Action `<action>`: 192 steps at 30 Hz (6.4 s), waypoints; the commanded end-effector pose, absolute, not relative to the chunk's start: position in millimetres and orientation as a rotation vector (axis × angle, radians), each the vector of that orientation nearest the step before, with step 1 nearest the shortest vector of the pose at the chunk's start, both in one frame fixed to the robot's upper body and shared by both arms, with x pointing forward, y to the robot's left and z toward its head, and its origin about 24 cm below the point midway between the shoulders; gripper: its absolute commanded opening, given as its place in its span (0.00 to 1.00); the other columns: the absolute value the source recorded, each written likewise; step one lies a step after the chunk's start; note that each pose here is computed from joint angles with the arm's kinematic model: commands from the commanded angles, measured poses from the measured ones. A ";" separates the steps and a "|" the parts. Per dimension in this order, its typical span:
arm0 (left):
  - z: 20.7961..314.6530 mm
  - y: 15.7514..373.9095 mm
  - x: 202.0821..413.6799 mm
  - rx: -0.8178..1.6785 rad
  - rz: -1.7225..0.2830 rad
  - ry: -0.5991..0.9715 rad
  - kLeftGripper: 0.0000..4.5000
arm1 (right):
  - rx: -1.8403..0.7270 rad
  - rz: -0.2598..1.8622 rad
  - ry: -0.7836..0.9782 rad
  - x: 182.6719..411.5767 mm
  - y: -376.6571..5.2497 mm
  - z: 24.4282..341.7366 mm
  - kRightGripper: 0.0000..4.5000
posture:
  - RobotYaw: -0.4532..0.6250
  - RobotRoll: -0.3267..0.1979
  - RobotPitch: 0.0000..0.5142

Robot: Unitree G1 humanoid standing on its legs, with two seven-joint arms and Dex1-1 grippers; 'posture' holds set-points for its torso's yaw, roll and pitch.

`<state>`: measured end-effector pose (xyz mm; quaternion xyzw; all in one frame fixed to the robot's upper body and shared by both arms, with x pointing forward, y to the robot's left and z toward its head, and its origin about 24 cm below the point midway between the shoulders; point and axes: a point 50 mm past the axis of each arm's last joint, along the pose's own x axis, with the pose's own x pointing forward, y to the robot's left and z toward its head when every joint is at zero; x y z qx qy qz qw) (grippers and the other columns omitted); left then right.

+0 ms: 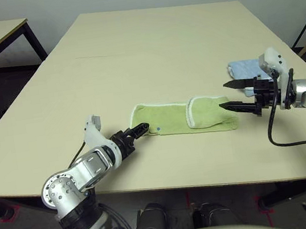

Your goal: Fold the towel and set it aside.

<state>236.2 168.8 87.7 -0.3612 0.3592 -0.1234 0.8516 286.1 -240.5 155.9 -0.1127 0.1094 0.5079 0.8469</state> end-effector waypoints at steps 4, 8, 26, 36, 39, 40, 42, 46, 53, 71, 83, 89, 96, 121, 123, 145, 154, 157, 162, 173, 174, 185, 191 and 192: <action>74.8 165.7 238.9 -0.796 -0.213 0.824 0.63 | -0.234 1.105 0.255 277.4 -245.3 155.9 1.00 | 0.50 0.62 0.15; 75.1 164.1 240.9 -0.814 -0.220 0.815 0.32 | -0.239 1.110 0.270 275.7 -248.2 156.2 1.00 | 0.50 0.62 0.15; 87.8 184.2 252.5 -0.800 -0.180 0.725 0.00 | -0.270 1.162 0.364 264.7 -260.0 155.3 1.00 | 0.51 0.62 0.13; 124.1 181.9 260.7 -0.418 -0.313 0.572 0.00 | -0.280 1.152 0.365 268.4 -257.3 157.8 1.00 | 0.52 0.62 0.13; 131.7 166.0 258.8 -0.241 -0.448 0.535 0.00 | -0.280 1.150 0.366 268.7 -256.6 159.5 1.00 | 0.52 0.62 0.12; 134.3 161.3 258.9 -0.208 -0.488 0.519 0.00 | -0.279 1.149 0.367 268.6 -256.1 160.5 1.00 | 0.52 0.62 0.12; 138.8 152.4 259.4 -0.153 -0.566 0.491 0.00 | -0.278 1.146 0.368 268.2 -255.6 162.2 1.00 | 0.52 0.62 0.12; 149.2 130.2 259.6 0.001 -0.765 0.444 0.00 | -0.277 1.127 0.374 266.5 -257.3 166.1 1.00 | 0.52 0.62 0.12; 157.6 101.1 271.5 0.198 -1.000 0.357 0.00 | -0.273 1.076 0.392 263.3 -270.6 168.0 1.00 | 0.49 0.62 0.13; 127.1 33.9 290.8 0.593 -1.448 0.315 0.00 | -0.248 0.980 0.421 242.4 -299.1 161.7 1.00 | 0.42 0.62 0.15; 136.8 20.9 290.9 0.700 -1.576 0.140 0.29 | -0.231 0.989 0.428 242.3 -292.6 158.8 1.00 | 0.42 0.62 0.15; 173.9 31.6 288.0 0.616 -1.606 0.027 0.75 | -0.235 0.991 0.427 247.3 -291.8 160.9 1.00 | 0.45 0.62 0.15; 203.7 67.4 283.2 0.460 -1.559 0.087 1.00 | -0.205 1.012 0.351 259.7 -275.6 167.3 1.00 | 0.47 0.62 0.13; 153.1 163.5 297.3 0.339 -1.160 0.177 1.00 | -0.149 0.941 0.409 310.1 -154.8 147.1 1.00 | 0.52 0.62 0.10; 152.8 164.0 296.6 0.335 -1.154 0.176 1.00 | -0.147 0.939 0.420 310.6 -152.9 144.8 0.96 | 0.52 0.62 0.11; 153.9 162.5 296.3 0.339 -1.149 0.193 1.00 | 0.121 0.851 0.513 290.8 -187.1 172.0 0.01 | 0.50 0.62 0.14; 152.8 158.7 299.1 0.341 -1.164 0.195 1.00 | 0.154 0.733 0.692 274.3 -209.9 158.2 0.01 | 0.49 0.62 0.14; 151.9 156.2 300.1 0.341 -1.168 0.191 1.00 | 0.135 0.718 0.756 269.0 -211.4 140.5 0.01 | 0.49 0.62 0.13; 149.2 155.9 300.3 0.338 -1.169 0.190 1.00 | 0.128 0.705 0.798 266.7 -212.5 125.2 0.01 | 0.49 0.62 0.13; 148.3 156.8 295.9 0.308 -1.240 0.112 1.00 | -0.065 0.748 0.656 264.0 -248.7 145.2 0.82 | 0.49 0.62 0.13; 149.1 157.1 295.6 0.315 -1.249 0.102 1.00 | -0.075 0.752 0.632 262.9 -255.3 150.3 0.90 | 0.49 0.62 0.13; 167.0 146.8 306.8 0.245 -1.274 0.010 1.00 | -0.132 0.828 0.172 273.9 -252.3 203.5 0.99 | 0.47 0.62 0.11; 162.8 132.2 316.1 0.173 -1.292 0.005 1.00 | -0.078 0.892 0.035 276.4 -223.3 191.3 0.99 | 0.47 0.62 0.11; 160.5 129.0 317.7 0.166 -1.295 0.007 1.00 | -0.070 0.904 0.039 275.7 -221.1 186.8 0.99 | 0.47 0.62 0.11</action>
